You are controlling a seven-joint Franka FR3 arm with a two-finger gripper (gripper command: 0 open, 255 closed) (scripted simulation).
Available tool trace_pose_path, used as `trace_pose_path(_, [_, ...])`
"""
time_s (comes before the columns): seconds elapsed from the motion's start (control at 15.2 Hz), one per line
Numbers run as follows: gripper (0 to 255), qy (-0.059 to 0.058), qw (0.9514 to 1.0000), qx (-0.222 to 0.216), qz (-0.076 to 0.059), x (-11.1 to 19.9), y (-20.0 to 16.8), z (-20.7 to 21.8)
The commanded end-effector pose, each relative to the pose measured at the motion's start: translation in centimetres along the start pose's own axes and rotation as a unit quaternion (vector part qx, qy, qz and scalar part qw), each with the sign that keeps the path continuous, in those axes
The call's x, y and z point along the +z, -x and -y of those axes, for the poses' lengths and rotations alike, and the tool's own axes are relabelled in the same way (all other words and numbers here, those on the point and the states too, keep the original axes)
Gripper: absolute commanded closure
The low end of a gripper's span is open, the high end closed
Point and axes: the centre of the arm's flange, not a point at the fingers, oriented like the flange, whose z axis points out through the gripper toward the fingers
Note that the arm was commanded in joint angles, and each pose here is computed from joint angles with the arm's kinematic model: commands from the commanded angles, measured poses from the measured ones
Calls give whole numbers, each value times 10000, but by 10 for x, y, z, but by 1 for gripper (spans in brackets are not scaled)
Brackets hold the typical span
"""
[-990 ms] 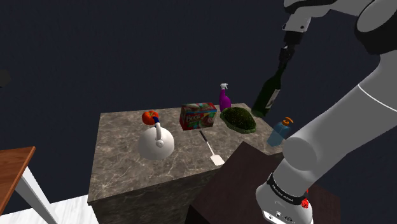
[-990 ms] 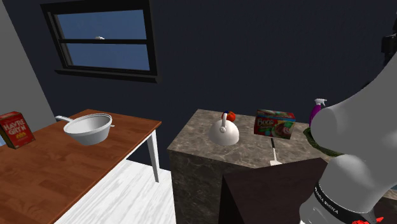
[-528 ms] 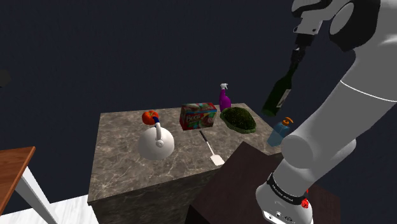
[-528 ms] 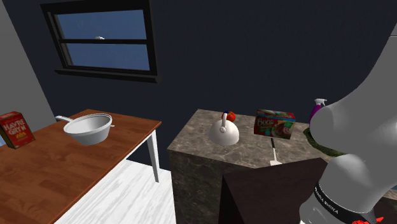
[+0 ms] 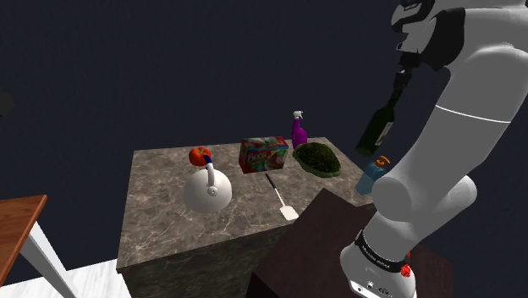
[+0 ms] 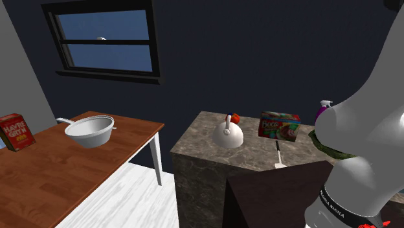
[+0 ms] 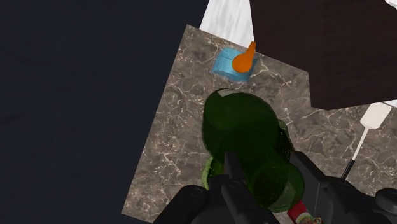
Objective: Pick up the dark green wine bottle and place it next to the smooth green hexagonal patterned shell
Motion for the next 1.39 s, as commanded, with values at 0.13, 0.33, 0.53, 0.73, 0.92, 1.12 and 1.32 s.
trace_pose_path(0.13, [255, 4, 10000, -2, -2, 20, -2, -1])
trace_pose_path(0.33, [255, 4, 10000, -2, -2, 36, -4, -2])
trace_pose_path(0.53, [255, 4, 10000, -2, -2, 52, -6, -3])
trace_pose_path(0.73, [255, 4, 10000, -2, -2, 67, -7, -3])
trace_pose_path(0.92, [255, 4, 10000, -2, -2, 83, -9, -4])
trace_pose_path(1.12, [255, 4, 10000, -2, -2, 99, -11, -5])
trace_pose_path(1.32, [255, 4, 10000, -2, -2, 115, -12, -6])
